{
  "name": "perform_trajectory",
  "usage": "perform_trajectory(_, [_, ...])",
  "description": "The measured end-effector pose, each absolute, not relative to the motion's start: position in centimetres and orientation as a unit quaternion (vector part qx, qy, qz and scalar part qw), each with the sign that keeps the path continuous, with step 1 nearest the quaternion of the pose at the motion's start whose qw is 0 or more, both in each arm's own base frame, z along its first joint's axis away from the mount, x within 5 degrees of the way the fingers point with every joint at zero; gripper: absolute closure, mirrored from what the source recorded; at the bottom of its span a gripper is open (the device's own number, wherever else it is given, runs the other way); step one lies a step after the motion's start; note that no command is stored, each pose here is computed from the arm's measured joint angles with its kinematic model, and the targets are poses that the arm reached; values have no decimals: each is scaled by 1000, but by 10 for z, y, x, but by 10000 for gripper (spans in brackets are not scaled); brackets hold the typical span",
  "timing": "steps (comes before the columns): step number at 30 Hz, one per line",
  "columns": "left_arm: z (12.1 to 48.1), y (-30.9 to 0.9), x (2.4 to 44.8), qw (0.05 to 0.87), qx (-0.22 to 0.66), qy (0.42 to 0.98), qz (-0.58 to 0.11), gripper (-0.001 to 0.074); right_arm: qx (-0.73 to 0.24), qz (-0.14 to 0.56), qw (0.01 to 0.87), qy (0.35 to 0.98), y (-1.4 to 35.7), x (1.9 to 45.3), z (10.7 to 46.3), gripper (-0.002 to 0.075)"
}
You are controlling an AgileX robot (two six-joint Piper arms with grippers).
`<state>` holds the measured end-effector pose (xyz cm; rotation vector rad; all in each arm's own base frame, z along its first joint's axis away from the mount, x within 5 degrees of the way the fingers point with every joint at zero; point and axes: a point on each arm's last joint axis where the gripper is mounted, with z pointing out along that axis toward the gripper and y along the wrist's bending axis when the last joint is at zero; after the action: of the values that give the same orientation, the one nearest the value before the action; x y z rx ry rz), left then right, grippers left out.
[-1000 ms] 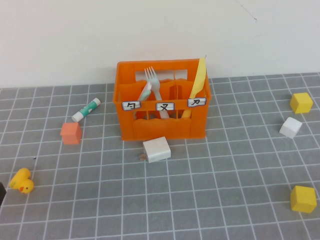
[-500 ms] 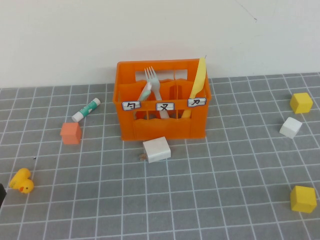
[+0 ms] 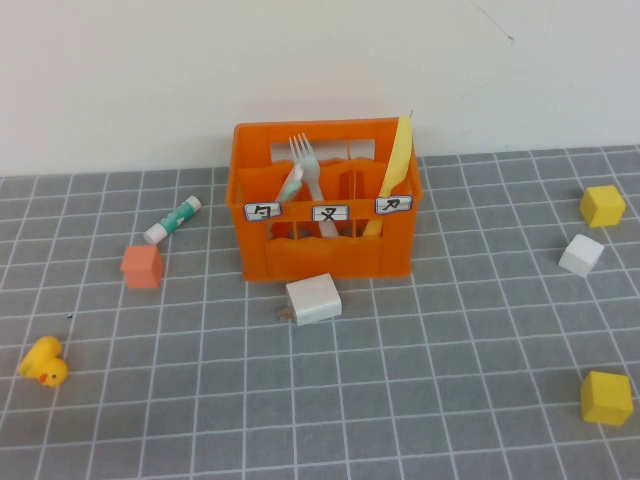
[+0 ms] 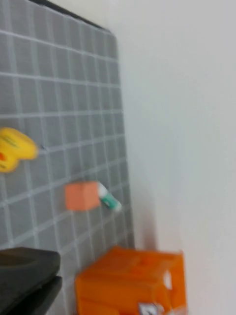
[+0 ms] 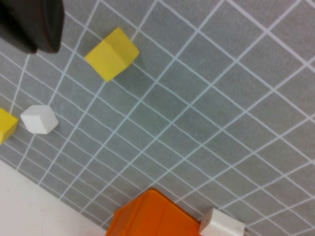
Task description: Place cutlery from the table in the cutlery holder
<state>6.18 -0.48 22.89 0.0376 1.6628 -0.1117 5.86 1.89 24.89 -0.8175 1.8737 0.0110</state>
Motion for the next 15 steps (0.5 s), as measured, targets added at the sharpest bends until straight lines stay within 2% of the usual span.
perform_trajectory(5, [190,-1,56,660,-20,750,-46,736,-341,5,522,782,19,59,249,727])
perform_trajectory(8, [177,-1,54,613,-53,786,-64,736,-341,3,521,782,19,59,249,727])
perform_trajectory(15, [173,-1,53,598,-27,800,-44,736,-341,3,521,783,19,59,249,727])
